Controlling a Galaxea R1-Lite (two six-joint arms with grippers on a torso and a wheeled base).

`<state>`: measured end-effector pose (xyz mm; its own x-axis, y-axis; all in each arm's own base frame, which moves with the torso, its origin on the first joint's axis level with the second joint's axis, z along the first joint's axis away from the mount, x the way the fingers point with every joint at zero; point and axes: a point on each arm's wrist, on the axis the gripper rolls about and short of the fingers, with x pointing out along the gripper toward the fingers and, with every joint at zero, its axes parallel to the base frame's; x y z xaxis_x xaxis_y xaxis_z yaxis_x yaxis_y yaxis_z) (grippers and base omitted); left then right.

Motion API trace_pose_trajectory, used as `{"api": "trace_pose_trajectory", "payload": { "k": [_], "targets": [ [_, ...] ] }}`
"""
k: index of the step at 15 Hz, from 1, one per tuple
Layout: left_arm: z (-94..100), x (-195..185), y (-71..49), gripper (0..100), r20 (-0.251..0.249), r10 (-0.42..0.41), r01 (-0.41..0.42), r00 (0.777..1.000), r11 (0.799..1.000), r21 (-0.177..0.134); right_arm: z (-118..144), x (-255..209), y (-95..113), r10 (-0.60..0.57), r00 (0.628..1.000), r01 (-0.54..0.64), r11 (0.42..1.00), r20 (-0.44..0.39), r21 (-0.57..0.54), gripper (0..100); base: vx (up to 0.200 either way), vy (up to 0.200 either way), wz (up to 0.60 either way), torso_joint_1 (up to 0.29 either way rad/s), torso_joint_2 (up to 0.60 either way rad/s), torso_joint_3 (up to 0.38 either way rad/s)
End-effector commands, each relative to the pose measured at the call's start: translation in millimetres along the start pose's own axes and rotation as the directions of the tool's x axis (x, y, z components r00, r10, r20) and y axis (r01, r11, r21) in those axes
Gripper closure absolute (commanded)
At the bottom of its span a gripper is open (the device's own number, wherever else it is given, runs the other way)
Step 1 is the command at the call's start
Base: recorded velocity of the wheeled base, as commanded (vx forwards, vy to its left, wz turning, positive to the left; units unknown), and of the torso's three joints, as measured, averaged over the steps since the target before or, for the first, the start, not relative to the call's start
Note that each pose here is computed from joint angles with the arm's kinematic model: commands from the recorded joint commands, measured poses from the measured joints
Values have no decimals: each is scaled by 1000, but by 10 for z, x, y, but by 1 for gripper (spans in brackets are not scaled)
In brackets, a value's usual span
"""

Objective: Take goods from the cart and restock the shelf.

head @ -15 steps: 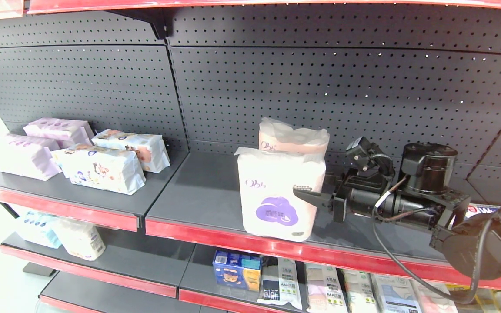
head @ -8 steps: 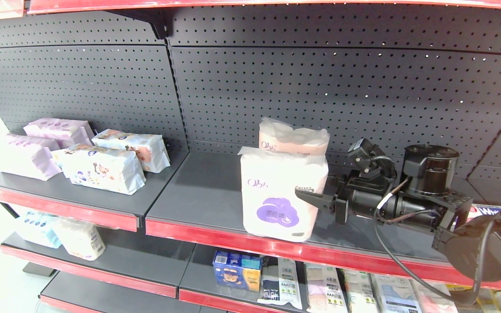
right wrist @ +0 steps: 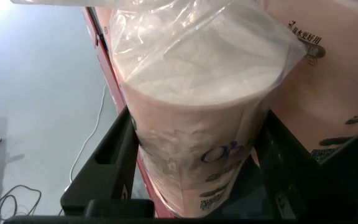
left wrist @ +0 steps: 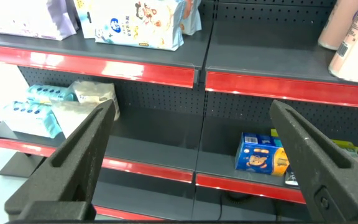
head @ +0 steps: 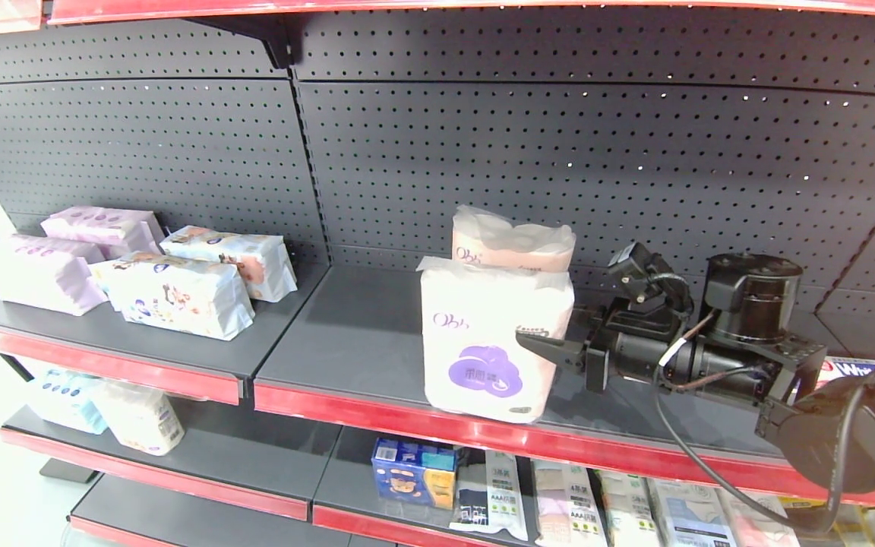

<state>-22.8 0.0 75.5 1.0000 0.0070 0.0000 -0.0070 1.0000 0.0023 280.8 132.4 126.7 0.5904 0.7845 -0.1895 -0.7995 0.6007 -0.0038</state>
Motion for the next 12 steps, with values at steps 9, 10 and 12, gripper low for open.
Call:
{"api": "trace_pose_trajectory", "payload": {
  "k": [9,10,12],
  "targets": [
    [0,1,0,0,-2,1,-1,1000,1000,-1,15,23,-32,-5,1000,5,1000,6,-21,100,0,0,0,0,0,0],
    [0,1,0,0,-2,2,-2,1000,1000,1,-3,16,-26,-4,1000,4,1000,1,-18,100,0,0,0,0,0,0],
    [0,1,0,0,-2,1,-1,1000,1000,-1,-12,19,-32,-5,1000,5,1000,-2,-15,100,0,0,0,0,0,0]
  ]
}}
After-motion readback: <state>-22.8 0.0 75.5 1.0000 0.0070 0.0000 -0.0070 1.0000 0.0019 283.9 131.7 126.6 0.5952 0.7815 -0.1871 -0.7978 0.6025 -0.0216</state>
